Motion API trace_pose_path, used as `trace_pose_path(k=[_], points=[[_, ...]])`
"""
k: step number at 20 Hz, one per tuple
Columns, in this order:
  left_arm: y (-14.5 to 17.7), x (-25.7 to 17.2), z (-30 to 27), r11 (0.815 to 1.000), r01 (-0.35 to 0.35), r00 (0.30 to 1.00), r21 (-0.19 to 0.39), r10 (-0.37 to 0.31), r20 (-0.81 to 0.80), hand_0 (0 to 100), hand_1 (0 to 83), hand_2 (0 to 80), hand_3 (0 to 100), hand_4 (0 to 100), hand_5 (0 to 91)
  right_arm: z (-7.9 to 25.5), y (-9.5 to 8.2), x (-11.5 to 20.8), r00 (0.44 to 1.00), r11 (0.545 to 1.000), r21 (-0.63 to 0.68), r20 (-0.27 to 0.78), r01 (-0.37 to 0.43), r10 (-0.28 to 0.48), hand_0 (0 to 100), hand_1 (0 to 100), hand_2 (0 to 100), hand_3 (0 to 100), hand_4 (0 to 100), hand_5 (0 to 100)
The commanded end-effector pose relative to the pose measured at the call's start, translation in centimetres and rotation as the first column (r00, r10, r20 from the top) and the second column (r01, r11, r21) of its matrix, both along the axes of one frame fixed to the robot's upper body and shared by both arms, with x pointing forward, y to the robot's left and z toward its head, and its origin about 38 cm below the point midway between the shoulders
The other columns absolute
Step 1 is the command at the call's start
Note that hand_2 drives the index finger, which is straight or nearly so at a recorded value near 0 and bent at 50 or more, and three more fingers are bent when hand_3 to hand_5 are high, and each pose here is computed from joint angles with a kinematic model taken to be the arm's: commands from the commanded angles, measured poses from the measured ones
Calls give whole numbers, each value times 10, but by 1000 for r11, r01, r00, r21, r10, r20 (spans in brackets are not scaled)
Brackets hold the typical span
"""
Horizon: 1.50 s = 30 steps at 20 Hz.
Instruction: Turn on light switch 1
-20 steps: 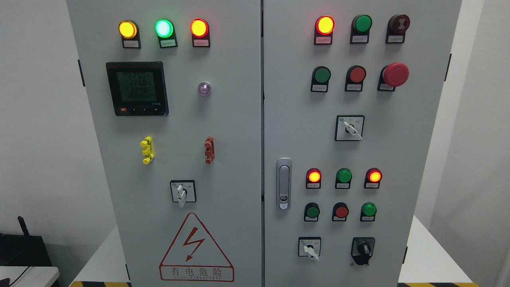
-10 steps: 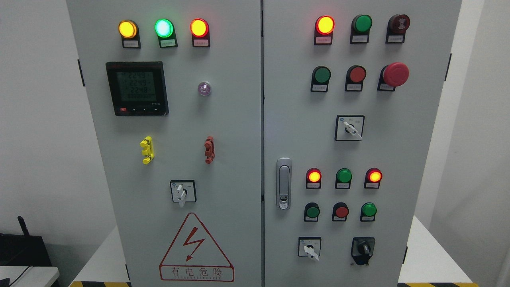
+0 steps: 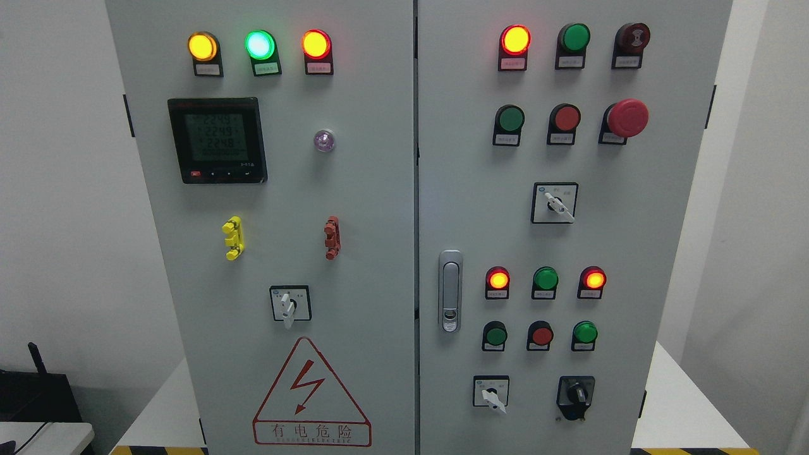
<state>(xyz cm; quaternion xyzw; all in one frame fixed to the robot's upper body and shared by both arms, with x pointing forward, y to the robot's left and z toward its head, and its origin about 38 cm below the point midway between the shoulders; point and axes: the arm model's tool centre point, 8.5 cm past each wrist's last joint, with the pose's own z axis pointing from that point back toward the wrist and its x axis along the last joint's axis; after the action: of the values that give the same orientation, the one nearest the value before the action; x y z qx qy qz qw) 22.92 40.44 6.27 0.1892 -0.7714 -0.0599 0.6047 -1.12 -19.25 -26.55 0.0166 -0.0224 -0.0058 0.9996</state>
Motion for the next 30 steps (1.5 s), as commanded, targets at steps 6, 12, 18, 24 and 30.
trace_pose_path(k=[6, 12, 18, 24, 30], points=[[-86, 57, 39, 975, 224, 964, -6, -221, 146, 66, 369, 393, 604, 667, 576, 0, 1, 0, 1000, 1000, 3, 0, 6, -6, 120, 389, 0, 0, 0, 0], [-132, 85, 64, 955, 287, 947, -67, -273, 168, 51, 352, 396, 604, 666, 576, 0, 1, 0, 1000, 1000, 3, 0, 6, -6, 120, 389, 0, 0, 0, 0], [-165, 109, 81, 958, 285, 944, -22, -277, 178, 35, 358, 394, 603, 661, 572, 0, 1, 0, 1000, 1000, 3, 0, 6, -6, 120, 389, 0, 0, 0, 0], [-193, 123, 86, 975, 197, 971, -103, -179, 157, 16, 385, 404, 604, 666, 574, 0, 1, 0, 1000, 1000, 3, 0, 6, -6, 120, 389, 0, 0, 0, 0], [-219, 129, 93, 976, 197, 971, -91, -182, 154, 12, 405, 412, 608, 671, 576, 0, 1, 0, 1000, 1000, 3, 0, 6, -6, 120, 389, 0, 0, 0, 0]])
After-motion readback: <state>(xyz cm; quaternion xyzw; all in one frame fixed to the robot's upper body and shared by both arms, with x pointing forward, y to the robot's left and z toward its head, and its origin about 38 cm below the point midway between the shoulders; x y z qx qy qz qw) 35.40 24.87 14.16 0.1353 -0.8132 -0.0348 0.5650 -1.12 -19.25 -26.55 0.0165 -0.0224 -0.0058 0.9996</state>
